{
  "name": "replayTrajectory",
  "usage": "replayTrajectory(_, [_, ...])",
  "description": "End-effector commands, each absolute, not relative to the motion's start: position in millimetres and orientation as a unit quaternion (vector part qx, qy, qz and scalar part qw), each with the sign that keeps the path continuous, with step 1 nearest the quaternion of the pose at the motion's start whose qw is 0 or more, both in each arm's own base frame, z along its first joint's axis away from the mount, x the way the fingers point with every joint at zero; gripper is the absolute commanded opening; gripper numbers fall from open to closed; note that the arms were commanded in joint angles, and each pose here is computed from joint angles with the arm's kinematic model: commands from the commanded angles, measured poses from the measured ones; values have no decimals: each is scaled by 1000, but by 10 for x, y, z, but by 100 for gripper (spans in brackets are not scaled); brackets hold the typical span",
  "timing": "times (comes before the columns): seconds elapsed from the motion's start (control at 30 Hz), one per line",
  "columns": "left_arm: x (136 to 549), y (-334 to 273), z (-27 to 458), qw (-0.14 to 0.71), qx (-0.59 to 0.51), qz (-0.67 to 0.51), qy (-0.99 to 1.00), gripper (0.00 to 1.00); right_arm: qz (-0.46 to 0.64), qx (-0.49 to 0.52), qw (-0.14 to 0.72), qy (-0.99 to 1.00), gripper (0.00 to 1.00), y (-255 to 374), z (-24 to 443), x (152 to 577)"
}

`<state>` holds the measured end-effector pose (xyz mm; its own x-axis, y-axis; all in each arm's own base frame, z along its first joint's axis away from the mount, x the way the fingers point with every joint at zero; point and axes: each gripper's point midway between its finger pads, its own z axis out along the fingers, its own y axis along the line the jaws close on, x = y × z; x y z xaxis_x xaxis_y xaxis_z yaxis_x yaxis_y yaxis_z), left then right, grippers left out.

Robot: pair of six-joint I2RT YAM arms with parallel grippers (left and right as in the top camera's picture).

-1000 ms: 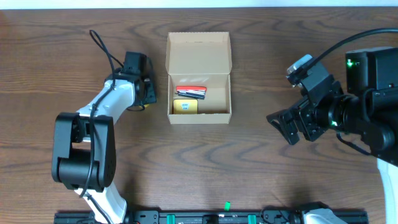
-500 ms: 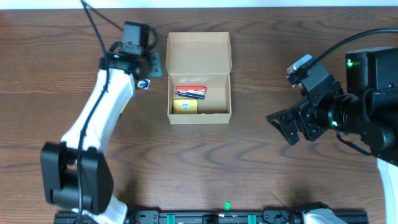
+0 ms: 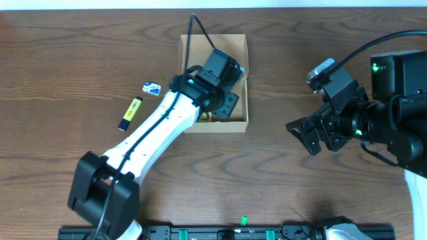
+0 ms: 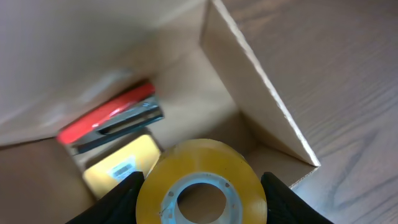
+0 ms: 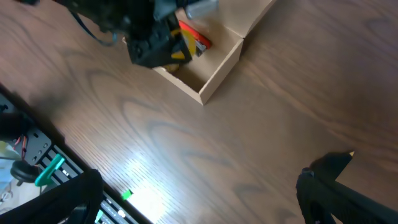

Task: Pack container
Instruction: 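Carry the tape roll into the box and lower it with left gripper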

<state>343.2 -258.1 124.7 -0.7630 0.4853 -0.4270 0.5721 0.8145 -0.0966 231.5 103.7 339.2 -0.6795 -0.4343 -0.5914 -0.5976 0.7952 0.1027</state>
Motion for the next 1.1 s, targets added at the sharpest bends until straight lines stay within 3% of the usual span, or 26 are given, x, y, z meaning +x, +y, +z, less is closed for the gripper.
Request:
replayTrajectory(0.0, [3435,-2667,1135,185,311,-113,925,6,143,-292,282,903,99,1041,3395,2310])
replayTrajectory(1.07, [3582,-2794,1073,195,234,-143,942,6,143,-292,282,903,99,1041,3395,2310])
